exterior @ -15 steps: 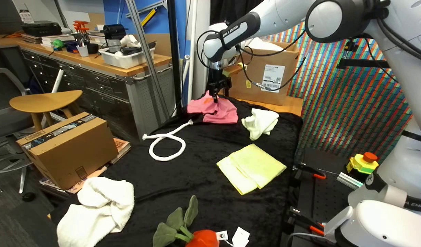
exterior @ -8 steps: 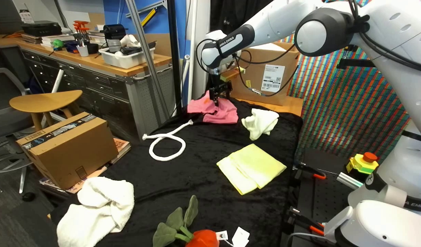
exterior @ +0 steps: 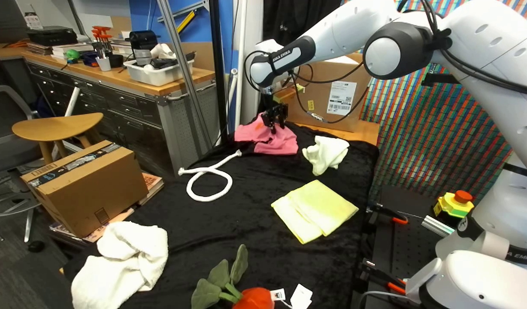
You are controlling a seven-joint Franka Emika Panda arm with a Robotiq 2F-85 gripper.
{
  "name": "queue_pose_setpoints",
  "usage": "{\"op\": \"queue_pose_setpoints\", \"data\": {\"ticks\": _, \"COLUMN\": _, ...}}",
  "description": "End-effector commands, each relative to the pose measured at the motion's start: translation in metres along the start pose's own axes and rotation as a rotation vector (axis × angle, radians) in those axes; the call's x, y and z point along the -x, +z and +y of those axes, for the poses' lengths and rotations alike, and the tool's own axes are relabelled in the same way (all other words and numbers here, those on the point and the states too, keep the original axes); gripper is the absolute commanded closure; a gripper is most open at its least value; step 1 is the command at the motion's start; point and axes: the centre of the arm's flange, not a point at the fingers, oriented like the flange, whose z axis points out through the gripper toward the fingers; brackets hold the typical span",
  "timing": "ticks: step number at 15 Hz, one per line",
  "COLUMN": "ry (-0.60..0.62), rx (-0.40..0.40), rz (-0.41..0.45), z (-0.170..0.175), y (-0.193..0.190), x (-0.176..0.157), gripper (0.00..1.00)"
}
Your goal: Pile all the objects on the middle back of the table
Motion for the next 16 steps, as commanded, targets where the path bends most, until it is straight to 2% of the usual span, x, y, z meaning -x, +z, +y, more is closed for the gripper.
{"op": "queue_pose_setpoints", "data": {"ticks": 1, "ry": 0.012, "rx": 0.005, "rz": -0.006, "z": 0.002, "y": -0.007, "x": -0.018, "gripper": 0.73}}
{"op": "queue_pose_setpoints", "data": {"ticks": 3, "ry": 0.007, "rx": 0.004, "rz": -0.008, "z": 0.002, "y": -0.006, "x": -0.018, "gripper": 0.89}}
{"op": "queue_pose_setpoints", "data": {"ticks": 7, "ry": -0.01, "rx": -0.011, "rz": 0.007, "z": 0.001, "y": -0.012, "x": -0.016, "gripper": 0.98}}
{"op": "queue_pose_setpoints", "data": {"ticks": 8, "ry": -0.023, "rx": -0.017, "rz": 0.012, "z": 0.003, "y": -0.015, "x": 0.008, "gripper": 0.96}}
{"op": "queue_pose_setpoints", "data": {"ticks": 11, "ry": -0.058, "rx": -0.019, "rz": 0.036, "z": 0.008, "y": -0.036, "x": 0.024, "gripper": 0.94}}
{"op": "queue_pose_setpoints", "data": {"ticks": 16, "ry": -0.136, "rx": -0.029, "rz": 0.106, "z": 0.023, "y": -0.094, "x": 0.066, "gripper": 0.95}}
